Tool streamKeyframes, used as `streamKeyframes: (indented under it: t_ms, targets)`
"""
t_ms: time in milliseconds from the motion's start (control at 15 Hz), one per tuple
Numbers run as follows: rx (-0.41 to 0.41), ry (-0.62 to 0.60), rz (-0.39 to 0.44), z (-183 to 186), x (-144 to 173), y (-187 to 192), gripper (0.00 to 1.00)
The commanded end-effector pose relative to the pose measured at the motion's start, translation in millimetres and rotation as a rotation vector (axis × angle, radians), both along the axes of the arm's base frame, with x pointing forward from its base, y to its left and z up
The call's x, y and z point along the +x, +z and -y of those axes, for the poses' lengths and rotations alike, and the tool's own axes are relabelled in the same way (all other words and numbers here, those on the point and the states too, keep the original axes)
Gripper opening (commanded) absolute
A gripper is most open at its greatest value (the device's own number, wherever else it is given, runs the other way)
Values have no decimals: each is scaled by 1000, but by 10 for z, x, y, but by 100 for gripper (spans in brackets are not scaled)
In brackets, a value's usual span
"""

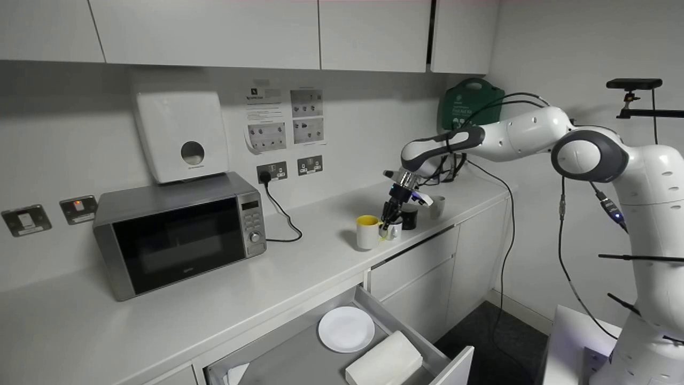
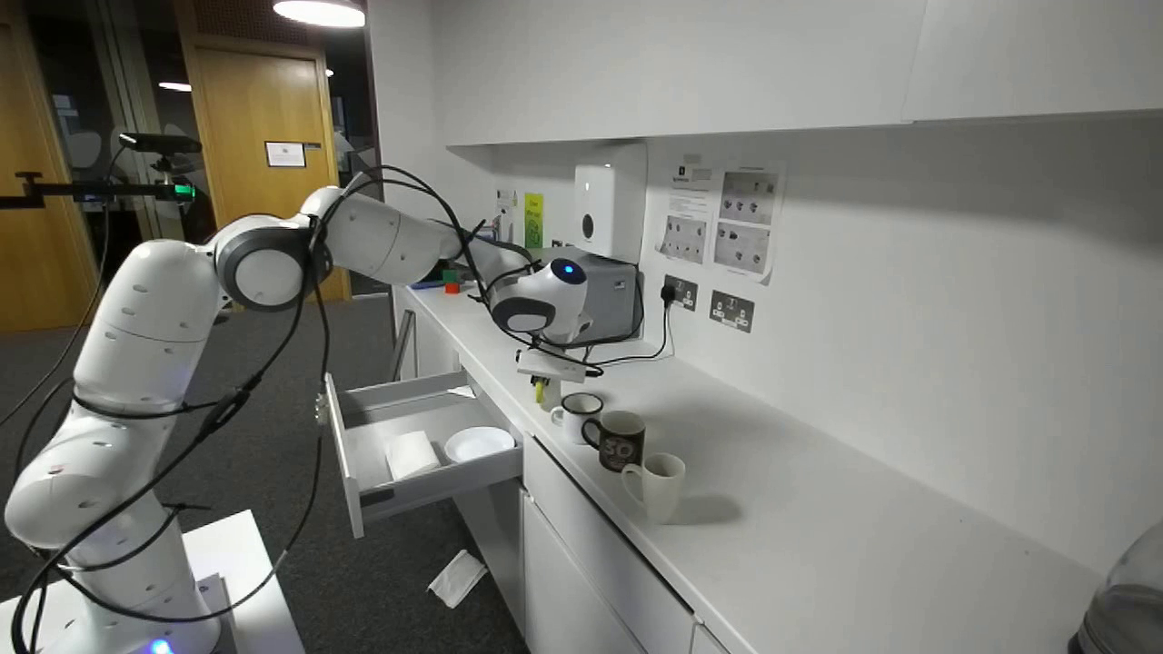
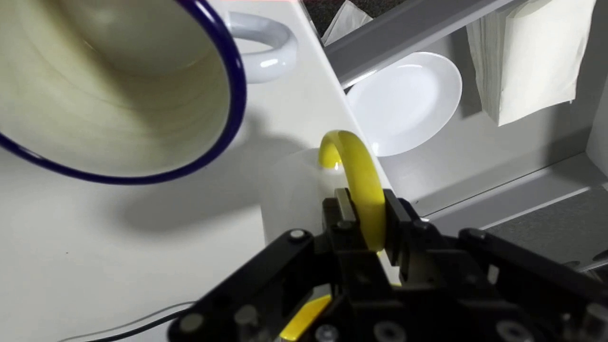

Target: Pick the cup and put it in the drawer

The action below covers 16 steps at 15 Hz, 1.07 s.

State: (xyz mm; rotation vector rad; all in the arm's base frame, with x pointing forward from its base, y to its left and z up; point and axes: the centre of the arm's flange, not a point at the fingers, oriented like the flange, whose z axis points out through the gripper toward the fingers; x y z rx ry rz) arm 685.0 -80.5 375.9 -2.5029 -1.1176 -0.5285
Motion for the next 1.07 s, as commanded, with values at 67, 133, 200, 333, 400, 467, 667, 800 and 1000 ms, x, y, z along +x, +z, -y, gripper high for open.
streamKeyframes:
  t_ms: [67,133,200,333,400,467,667,800,1000]
  targets:
    - [64,-86,15,-30,-551,269,5]
    - [87,-111,8,-38,-631,295,5]
    - [109,-137,1,-49,-704,322,5]
    - [147,-177,-4,-72,-854,373,5]
    - [162,-191,-4,-92,-923,392,5]
    - [173,-200,-5,-117,-988,417,5]
    - [182,-215,-8,-251,-1139,475,5]
    - [162,-220,-14,-410,-1221,527,5]
    - [120,-229,-16,-751,-1284,587,5]
